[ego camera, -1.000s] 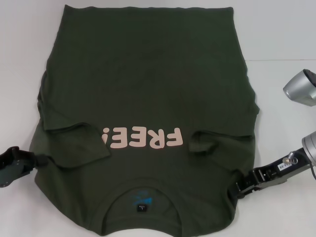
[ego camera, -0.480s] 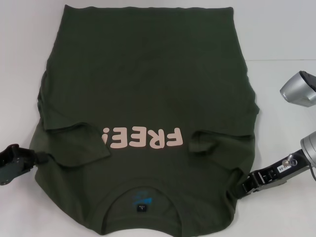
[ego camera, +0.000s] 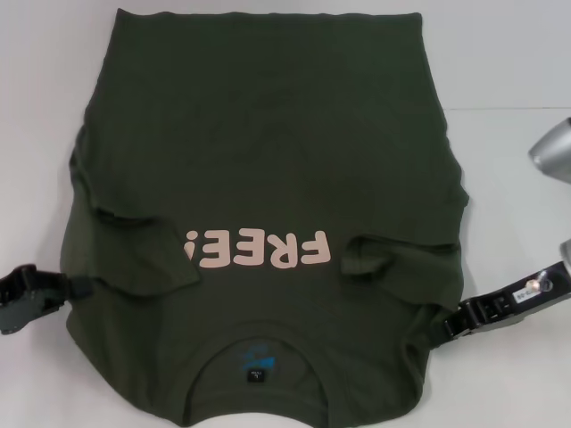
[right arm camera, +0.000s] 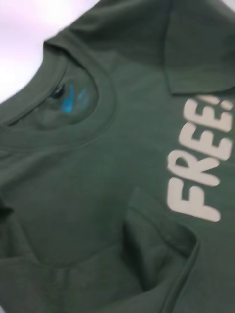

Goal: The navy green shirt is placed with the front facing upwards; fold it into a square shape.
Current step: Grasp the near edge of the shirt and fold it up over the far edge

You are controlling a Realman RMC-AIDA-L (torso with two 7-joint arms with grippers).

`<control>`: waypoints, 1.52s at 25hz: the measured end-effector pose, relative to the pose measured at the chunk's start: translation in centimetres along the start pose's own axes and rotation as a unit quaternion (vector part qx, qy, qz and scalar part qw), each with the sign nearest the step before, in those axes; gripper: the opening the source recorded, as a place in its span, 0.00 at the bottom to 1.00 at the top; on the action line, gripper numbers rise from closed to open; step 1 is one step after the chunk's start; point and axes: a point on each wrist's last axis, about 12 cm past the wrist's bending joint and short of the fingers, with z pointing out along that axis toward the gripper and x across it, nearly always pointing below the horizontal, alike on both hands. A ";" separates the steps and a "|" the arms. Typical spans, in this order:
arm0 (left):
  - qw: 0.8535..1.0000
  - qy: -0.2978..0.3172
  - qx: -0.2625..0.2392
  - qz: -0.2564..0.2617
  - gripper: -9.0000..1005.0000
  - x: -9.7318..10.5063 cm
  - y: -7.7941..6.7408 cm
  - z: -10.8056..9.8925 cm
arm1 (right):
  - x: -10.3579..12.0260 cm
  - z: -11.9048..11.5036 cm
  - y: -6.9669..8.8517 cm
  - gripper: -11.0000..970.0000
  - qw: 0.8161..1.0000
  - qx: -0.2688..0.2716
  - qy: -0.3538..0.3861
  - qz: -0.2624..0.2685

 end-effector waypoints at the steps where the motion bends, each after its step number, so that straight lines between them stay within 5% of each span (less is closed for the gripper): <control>1: 1.000 0.008 0.007 0.010 0.04 0.2 -0.1 -0.2 | 0.2 -0.3 -0.1 0.04 1.000 -0.007 -0.007 0.000; 13: 0.994 0.097 0.010 0.042 0.04 2.4 -0.6 -3.7 | 4.8 -3.1 -2.2 0.03 0.999 -0.037 0.020 0.030; 25: 0.990 0.139 -0.014 0.033 0.04 3.2 -0.2 -3.8 | 8.1 -4.1 -3.0 0.03 0.997 -0.054 0.032 0.046; 32: 0.991 0.125 -0.003 0.046 0.04 1.7 -1.1 -2.5 | 7.0 -4.6 -3.0 0.03 0.997 -0.058 -0.009 0.042; 38: 0.997 0.050 -0.045 0.027 0.04 -3.3 -2.1 1.4 | 1.7 -5.9 -3.5 0.03 0.988 -0.010 -0.150 0.047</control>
